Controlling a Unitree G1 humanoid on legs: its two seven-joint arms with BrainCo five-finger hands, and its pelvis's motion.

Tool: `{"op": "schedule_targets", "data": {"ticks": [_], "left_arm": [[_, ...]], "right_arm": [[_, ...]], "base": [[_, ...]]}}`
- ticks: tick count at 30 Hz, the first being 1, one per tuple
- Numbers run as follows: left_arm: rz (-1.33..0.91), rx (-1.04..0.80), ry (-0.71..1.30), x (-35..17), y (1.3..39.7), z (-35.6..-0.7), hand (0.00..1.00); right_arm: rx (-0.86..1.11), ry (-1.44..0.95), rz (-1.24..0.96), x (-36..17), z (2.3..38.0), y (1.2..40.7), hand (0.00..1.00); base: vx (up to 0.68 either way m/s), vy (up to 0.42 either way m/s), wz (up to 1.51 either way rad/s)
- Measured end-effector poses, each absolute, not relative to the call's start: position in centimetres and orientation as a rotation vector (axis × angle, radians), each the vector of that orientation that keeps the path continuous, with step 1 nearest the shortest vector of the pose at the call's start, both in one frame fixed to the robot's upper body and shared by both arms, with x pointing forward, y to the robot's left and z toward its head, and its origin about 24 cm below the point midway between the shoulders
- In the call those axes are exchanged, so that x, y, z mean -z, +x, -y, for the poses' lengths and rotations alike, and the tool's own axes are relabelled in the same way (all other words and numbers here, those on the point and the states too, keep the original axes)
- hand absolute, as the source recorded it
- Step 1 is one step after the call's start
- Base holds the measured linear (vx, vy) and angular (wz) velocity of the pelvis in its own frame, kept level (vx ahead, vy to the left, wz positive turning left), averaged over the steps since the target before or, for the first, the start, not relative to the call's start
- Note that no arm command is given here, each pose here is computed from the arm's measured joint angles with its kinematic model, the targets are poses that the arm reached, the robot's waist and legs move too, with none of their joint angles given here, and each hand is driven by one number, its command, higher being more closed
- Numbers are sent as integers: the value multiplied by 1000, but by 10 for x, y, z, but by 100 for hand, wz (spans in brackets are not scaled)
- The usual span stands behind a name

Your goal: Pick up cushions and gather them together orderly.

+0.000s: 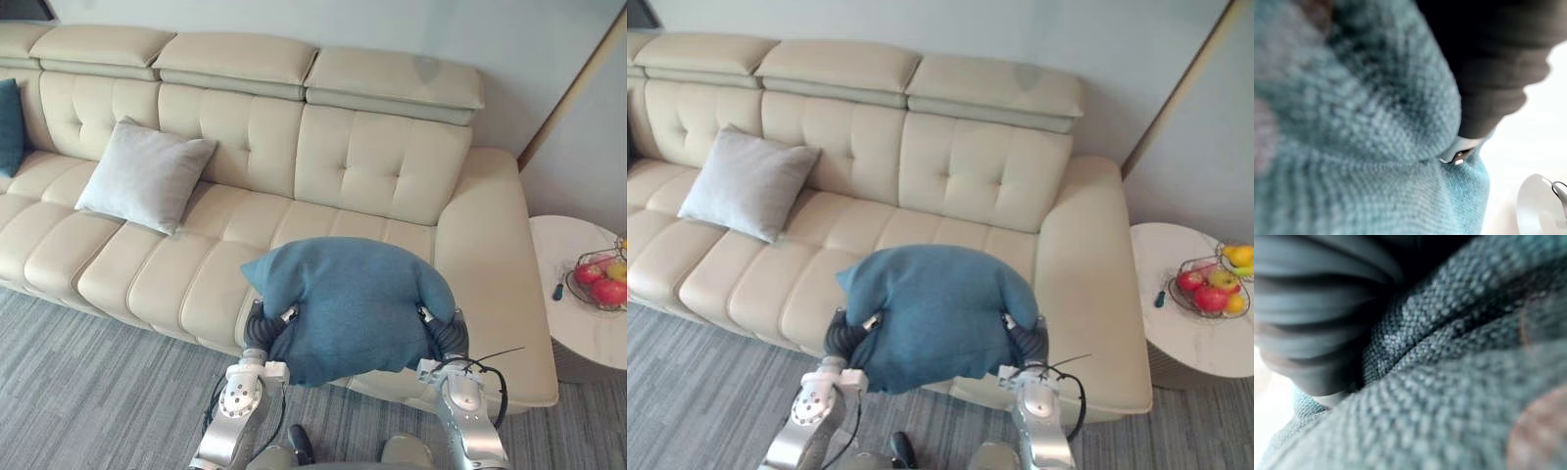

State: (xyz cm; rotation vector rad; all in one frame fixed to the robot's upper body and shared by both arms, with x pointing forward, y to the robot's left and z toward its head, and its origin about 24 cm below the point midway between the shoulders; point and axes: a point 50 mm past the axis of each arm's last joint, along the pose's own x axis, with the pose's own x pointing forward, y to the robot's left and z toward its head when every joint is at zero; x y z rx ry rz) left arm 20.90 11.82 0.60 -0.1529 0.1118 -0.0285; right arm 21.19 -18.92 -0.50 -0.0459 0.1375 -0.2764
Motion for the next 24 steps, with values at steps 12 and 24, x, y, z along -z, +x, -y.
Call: {"op": "schedule_targets", "data": {"ticks": [12, 24], "left_arm": [[-72, 43, -235, -19, 200, -110, 100], [-62, 48, -232, -21, 200, -109, 100]], "right_arm": [[303, -3, 49, -39, 191, 198, 100], [341, 47, 23, -32, 188, 196, 100]], "base": [[253, 44, -11], [105, 197, -41]]}}
